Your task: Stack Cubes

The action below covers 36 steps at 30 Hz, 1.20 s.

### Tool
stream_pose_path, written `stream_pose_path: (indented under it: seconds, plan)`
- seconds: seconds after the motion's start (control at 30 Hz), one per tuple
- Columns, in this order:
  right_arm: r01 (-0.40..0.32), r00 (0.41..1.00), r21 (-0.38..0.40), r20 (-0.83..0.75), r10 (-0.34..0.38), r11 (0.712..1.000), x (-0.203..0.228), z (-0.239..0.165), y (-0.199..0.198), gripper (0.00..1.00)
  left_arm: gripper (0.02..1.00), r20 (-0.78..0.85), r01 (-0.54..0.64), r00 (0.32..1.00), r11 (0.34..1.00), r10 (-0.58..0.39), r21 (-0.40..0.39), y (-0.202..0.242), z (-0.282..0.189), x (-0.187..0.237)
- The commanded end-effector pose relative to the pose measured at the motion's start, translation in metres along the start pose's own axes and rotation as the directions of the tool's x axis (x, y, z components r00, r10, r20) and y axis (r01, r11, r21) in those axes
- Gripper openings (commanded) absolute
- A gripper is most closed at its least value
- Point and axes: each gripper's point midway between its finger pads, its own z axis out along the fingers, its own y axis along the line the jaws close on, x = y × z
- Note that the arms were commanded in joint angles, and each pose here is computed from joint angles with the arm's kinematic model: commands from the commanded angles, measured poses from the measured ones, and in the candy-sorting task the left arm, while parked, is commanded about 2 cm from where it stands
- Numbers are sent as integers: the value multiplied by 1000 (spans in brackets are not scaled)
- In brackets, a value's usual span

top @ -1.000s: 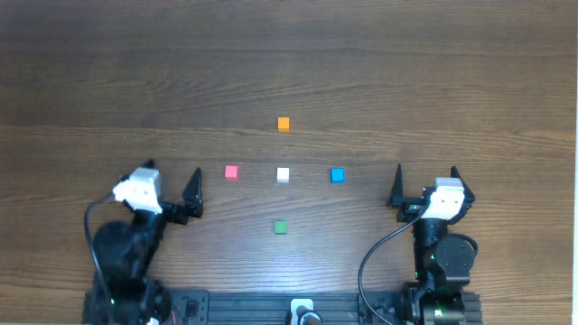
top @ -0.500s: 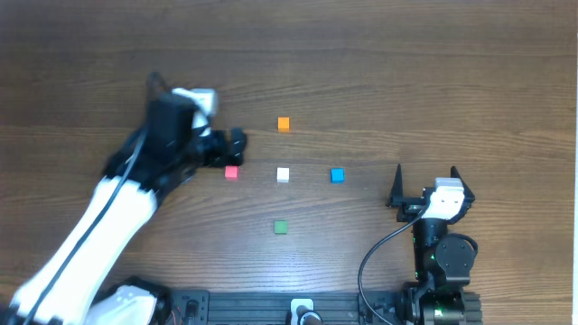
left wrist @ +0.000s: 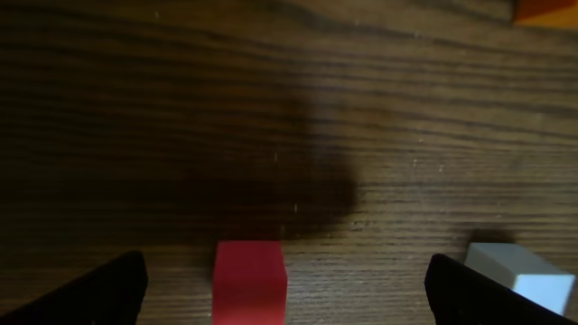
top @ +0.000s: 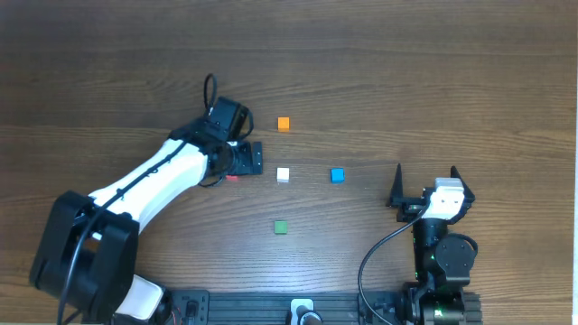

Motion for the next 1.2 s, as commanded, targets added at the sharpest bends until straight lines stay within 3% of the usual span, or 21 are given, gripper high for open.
stream_pose_path:
  seconds: [0.03, 0.3, 0.5, 0.57, 0.6, 0.73, 0.9, 1.2]
  plan:
    - [4, 1000, -3, -1, -4, 1000, 2, 0, 0, 991, 985, -12, 17, 1000, 998, -17, -52, 6, 6, 0]
    - [4, 1000, -3, -1, -4, 1000, 2, 0, 0, 991, 921, -84, 6, 996, 994, -15, -108, 17, 12, 18]
    - [4, 1000, -3, -1, -4, 1000, 2, 0, 0, 993, 877, -87, -64, 995, 992, 55, -111, 11, 15, 21]
    - [4, 1000, -3, -1, -4, 1000, 2, 0, 0, 993, 840, -83, -68, 995, 992, 59, -109, 10, 16, 20]
    - [4, 1000, -3, -1, -4, 1000, 2, 0, 0, 991, 744, -83, -68, 995, 992, 59, -109, 10, 16, 20]
    - [4, 1000, -3, -1, -4, 1000, 2, 0, 0, 991, 610, -82, -68, 995, 991, 59, -113, 10, 15, 20]
    - [4, 1000, -3, -1, -4, 1000, 2, 0, 0, 993, 503, -79, -68, 995, 991, 59, -119, 11, 15, 19]
    - [4, 1000, -3, -1, -4, 1000, 2, 0, 0, 993, 474, -67, -53, 997, 989, 44, -137, 14, 15, 17]
